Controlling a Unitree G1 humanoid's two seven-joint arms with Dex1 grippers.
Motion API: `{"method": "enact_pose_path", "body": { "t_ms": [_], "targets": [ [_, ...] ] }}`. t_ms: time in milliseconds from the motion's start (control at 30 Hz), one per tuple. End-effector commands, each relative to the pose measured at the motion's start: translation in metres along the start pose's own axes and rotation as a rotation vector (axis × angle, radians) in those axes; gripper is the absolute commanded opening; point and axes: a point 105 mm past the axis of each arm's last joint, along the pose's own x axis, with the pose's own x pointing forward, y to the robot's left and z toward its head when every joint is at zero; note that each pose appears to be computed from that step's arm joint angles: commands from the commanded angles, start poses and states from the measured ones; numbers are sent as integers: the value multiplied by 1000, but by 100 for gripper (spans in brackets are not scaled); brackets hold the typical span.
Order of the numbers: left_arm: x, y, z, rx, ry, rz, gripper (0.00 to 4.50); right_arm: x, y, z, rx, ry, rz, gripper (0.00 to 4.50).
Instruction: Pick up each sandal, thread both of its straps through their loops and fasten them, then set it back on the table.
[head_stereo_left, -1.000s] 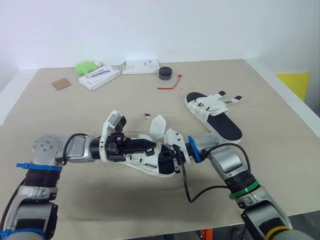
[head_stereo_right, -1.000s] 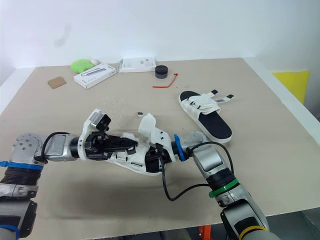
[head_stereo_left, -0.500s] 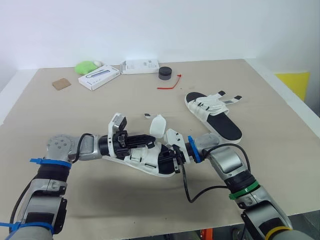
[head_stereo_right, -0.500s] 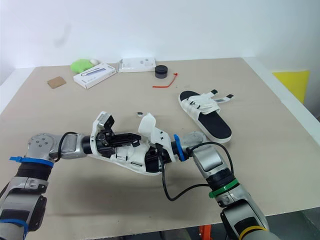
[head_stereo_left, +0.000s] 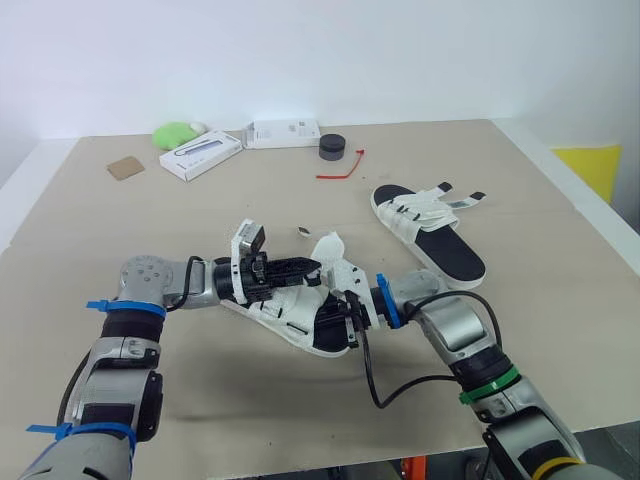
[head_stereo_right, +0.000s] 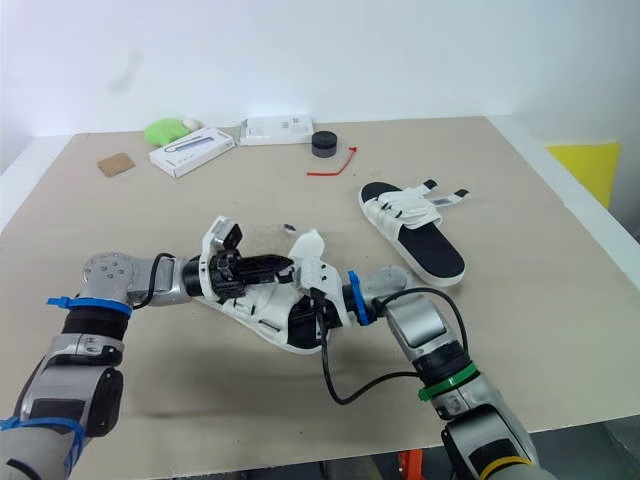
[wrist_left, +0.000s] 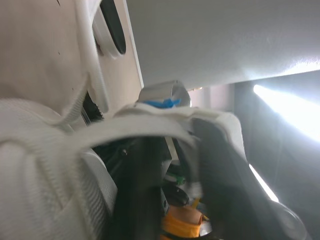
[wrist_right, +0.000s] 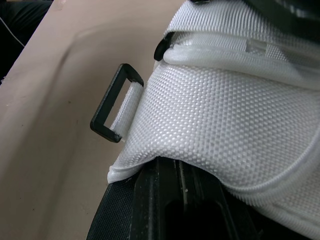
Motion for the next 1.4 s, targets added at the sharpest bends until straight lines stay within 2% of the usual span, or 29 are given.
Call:
{"method": "enact_pose_path", "body": {
  "t_ms": [33,67,133,267,667,767,833,900,1000,1100,1200,1333,1400],
  "targets": [
    [-2,4,7,2,-25,27,223,12,14,-21,74,55,59,0],
    [-3,6,8,-8,-33,33,276,12,13,-21,76,55,58,0],
    [-4,5,9,-15,-34,22,320,12,13,-21,76,54,57,0],
    [1,6,12,-10,-27,32,320,13,12,-20,77,51,57,0],
    [10,36,43,30,-174,141,320,14,13,-20,84,43,54,0],
    [5,22,57,61,-217,107,320,15,14,-20,83,43,56,0],
    [-5,-12,72,120,-241,17,320,14,14,-20,83,43,56,0],
    [-14,-34,75,165,-230,-30,320,13,14,-20,82,43,57,0],
    [-32,-57,64,271,-146,-32,320,13,14,-20,81,45,60,0],
    [-50,-65,47,340,-68,11,320,13,14,-20,80,45,64,0],
    [-60,-64,32,393,-3,47,320,13,14,-20,79,46,67,0],
    [-75,-47,-17,407,176,118,320,12,13,-21,69,54,77,0],
    [-76,-38,-30,392,204,128,320,10,11,-20,51,69,87,0]
  ]
}}
